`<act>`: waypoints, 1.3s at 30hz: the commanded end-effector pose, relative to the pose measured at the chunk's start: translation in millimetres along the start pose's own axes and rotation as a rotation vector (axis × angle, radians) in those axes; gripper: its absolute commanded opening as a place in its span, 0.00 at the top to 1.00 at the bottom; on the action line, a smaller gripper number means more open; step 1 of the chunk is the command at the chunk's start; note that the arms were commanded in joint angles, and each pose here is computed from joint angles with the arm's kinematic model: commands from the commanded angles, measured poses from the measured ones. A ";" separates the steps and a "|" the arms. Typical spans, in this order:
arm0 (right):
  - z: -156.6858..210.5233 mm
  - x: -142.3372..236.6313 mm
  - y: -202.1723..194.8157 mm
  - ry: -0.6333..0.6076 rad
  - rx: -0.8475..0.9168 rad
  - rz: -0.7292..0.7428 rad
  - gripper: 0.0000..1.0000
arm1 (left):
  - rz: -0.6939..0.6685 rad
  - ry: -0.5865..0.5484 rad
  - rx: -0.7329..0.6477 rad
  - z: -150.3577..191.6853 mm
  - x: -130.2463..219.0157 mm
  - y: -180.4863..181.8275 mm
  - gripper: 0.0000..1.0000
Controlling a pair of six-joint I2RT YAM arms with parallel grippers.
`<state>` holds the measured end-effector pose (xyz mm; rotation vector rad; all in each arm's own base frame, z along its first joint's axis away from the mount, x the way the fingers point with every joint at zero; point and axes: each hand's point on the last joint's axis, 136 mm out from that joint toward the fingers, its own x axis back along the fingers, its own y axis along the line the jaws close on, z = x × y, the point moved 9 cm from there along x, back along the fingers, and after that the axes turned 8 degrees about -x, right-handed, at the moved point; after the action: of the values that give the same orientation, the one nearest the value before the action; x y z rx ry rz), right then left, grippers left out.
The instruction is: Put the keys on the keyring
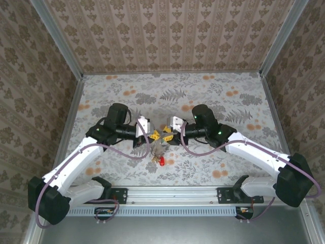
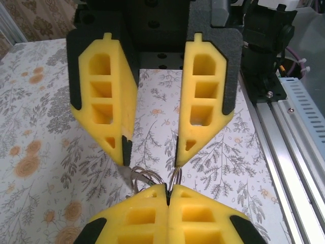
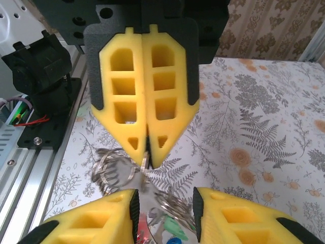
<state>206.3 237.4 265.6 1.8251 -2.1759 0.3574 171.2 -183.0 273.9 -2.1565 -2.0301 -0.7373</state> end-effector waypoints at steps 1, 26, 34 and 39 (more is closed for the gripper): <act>2.7 1.2 9.1 0.000 -0.013 -0.051 0.63 | -0.035 -0.041 -0.045 -9.0 0.9 6.3 1.00; 4.7 -2.1 0.9 -0.095 -0.010 0.090 0.71 | -0.031 -0.069 0.010 -6.2 -4.4 9.3 1.00; 0.9 -2.8 0.7 -0.113 -0.007 0.085 0.77 | -0.029 -0.065 0.022 -5.1 -6.6 10.7 1.00; 2.1 -4.0 -0.1 -0.110 -0.008 0.091 0.90 | -0.030 -0.062 0.031 -5.3 -7.0 12.0 1.00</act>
<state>208.2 239.3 257.0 1.7704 -2.3134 0.2903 182.6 -189.2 271.0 -2.1044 -2.0854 -0.6734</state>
